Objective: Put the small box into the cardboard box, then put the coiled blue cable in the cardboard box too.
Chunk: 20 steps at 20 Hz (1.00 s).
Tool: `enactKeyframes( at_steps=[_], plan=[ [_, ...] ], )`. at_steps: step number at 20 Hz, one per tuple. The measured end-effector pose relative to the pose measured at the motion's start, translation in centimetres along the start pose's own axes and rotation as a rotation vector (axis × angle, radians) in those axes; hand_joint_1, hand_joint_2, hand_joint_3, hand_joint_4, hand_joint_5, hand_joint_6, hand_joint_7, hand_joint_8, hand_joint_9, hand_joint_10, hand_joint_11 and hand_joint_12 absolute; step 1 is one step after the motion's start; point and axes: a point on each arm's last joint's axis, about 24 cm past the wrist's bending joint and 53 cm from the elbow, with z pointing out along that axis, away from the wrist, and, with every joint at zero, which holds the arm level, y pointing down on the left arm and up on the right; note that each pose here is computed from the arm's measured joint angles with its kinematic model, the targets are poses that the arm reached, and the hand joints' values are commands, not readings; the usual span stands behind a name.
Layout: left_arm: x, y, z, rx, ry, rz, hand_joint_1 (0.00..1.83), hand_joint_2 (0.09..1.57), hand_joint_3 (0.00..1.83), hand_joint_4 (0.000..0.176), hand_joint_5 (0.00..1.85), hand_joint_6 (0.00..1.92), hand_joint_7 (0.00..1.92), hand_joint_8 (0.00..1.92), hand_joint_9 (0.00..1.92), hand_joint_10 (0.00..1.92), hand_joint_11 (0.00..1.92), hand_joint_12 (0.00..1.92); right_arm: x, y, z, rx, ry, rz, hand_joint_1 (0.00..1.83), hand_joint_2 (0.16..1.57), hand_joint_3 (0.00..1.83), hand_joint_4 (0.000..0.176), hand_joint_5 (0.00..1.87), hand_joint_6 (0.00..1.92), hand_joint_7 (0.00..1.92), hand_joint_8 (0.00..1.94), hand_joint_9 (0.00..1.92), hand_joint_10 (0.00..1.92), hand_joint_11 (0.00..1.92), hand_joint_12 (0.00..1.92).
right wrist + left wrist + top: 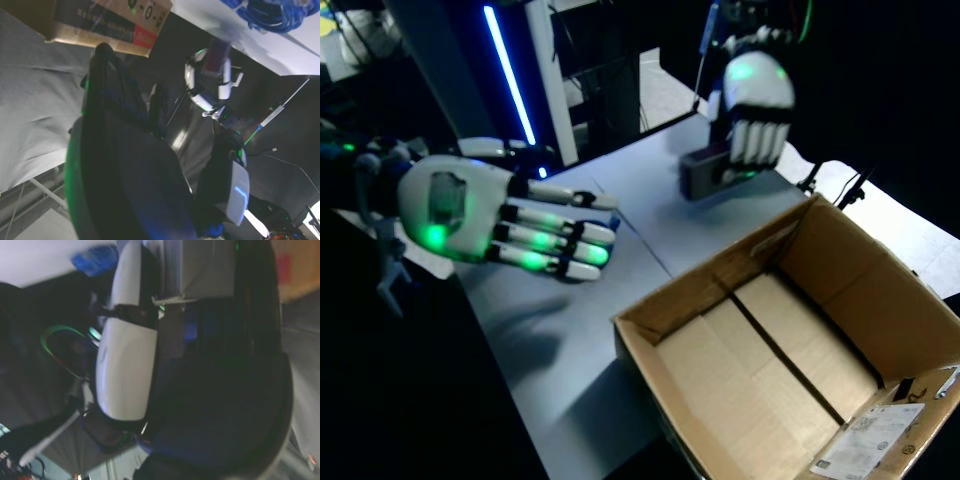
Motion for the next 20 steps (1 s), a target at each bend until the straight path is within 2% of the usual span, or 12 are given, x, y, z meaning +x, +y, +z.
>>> enactKeyframes(
  at_steps=[1, 2, 3, 5, 8, 10, 11, 12, 13, 14, 17, 20],
  plan=[
    [-1.5, -0.1, -0.3, 0.013, -0.038, -0.004, 1.23, 1.12, 0.0, 0.0, 1.04, 0.77, 0.92, 1.2, 0.94, 0.84, 0.68, 1.4, 0.0, 0.0, 0.0, 0.0, 0.0, 0.0, 0.3, 1.09, 0.01, 0.176, 0.0, 0.0, 0.0, 0.0, 0.0, 0.0, 0.0, 0.0],
    [-2.9, -0.2, -0.6, 0.023, -0.072, 0.005, 1.21, 1.13, 0.0, 0.02, 0.99, 0.91, 0.92, 1.13, 0.93, 0.72, 0.64, 1.32, 0.0, 0.0, 0.0, 0.0, 0.0, 0.0, 0.3, 1.1, 0.01, 0.176, 0.0, 0.0, 0.0, 0.0, 0.0, 0.0, 0.0, 0.0],
    [-4.4, -0.2, -0.8, 0.03, -0.108, 0.025, 1.34, 1.13, 0.0, 0.0, 0.94, 0.98, 0.91, 1.08, 0.88, 1.15, 0.61, 1.31, 0.0, 0.0, 0.0, 0.001, 0.0, 0.001, 0.31, 1.11, 0.01, 0.176, 0.01, 0.0, 0.0, 0.0, 0.0, 0.0, 0.0, 0.0],
    [-7.6, 0.1, -0.3, 0.04, -0.193, 0.042, 1.36, 1.16, 0.0, 0.0, 0.8, 1.25, 0.9, 1.06, 0.83, 1.27, 0.65, 1.2, -0.1, -0.1, 0.0, 0.004, -0.003, 0.005, 0.35, 1.11, 0.01, 0.176, 0.02, 0.01, 0.0, 0.0, 0.0, 0.0, 0.0, 0.0],
    [-11.5, -0.1, 1.3, 0.063, -0.318, 0.033, 1.37, 1.12, 0.0, 0.0, 0.82, 1.13, 1.0, 0.92, 0.94, 1.17, 0.78, 1.11, -0.1, -0.2, 0.0, 0.008, -0.002, 0.007, 0.33, 1.13, 0.01, 0.176, 0.04, 0.01, 0.0, 0.0, 0.0, 0.0, 0.0, 0.0],
    [-13.5, -0.3, 3.6, 0.076, -0.379, 0.007, 1.37, 1.13, 0.0, 0.0, 0.86, 1.13, 0.96, 1.03, 0.87, 1.19, 0.66, 1.11, -0.1, -0.3, 0.1, 0.008, -0.004, 0.005, 0.32, 1.13, 0.0, 0.176, 0.04, 0.0, 0.0, 0.0, 0.0, 0.0, 0.0, 0.0],
    [-13.8, -0.4, 4.2, 0.078, -0.383, 0.005, 1.37, 1.12, 0.0, 0.0, 0.9, 1.07, 0.97, 1.01, 0.87, 1.19, 0.64, 1.12, 0.0, -0.3, 0.1, 0.007, -0.004, 0.003, 0.32, 1.13, 0.0, 0.176, 0.03, 0.0, 0.0, 0.0, 0.0, 0.0, 0.0, 0.0],
    [-14.2, -0.3, 5.8, 0.075, -0.38, 0.002, 1.23, 1.1, 0.0, 0.007, 0.99, 0.89, 1.04, 0.97, 0.96, 0.59, 0.64, 1.14, 0.0, -0.5, 0.1, 0.011, -0.002, 0.004, 0.32, 1.12, 0.0, 0.176, 0.0, 0.0, 0.0, 0.0, 0.0, 0.0, 0.0, 0.0],
    [-14.5, -0.1, 7.0, 0.065, -0.376, -0.01, 1.23, 1.1, 0.0, 0.0, 1.01, 0.83, 1.03, 1.03, 1.01, 0.51, 0.65, 1.18, 0.0, -0.5, 0.1, 0.012, -0.002, 0.004, 0.31, 1.13, 0.0, 0.176, 0.0, 0.0, 0.0, 0.0, 0.0, 0.0, 0.0, 0.0],
    [-14.8, 0.3, 8.3, 0.053, -0.379, -0.025, 1.37, 1.1, 0.0, 0.0, 0.98, 0.83, 1.0, 1.02, 0.91, 1.18, 0.66, 1.2, 0.0, -0.5, 0.2, 0.01, -0.006, 0.008, 0.32, 1.12, 0.0, 0.176, 0.02, 0.01, 0.0, 0.0, 0.0, 0.0, 0.0, 0.0],
    [-12.7, 1.2, 11.7, 0.016, -0.32, -0.061, 1.38, 1.09, 0.0, 0.0, 0.96, 0.84, 1.04, 0.95, 0.97, 1.13, 0.78, 1.2, 0.6, -0.4, 0.6, 0.004, 0.0, 0.011, 0.33, 1.12, 0.0, 0.176, 0.02, 0.0, 0.0, 0.0, 0.02, 0.01, 0.0, 0.0],
    [-10.3, 1.4, 15.1, -0.013, -0.255, -0.096, 1.37, 1.11, 0.0, 0.0, 0.95, 0.97, 1.02, 1.0, 0.86, 1.2, 0.5, 1.41, 0.9, -0.2, 1.0, -0.008, 0.0, 0.007, 0.35, 1.12, 0.0, 0.176, 0.02, 0.0, 0.0, 0.0, 0.0, 0.0, 0.0, 0.0]
  ],
)
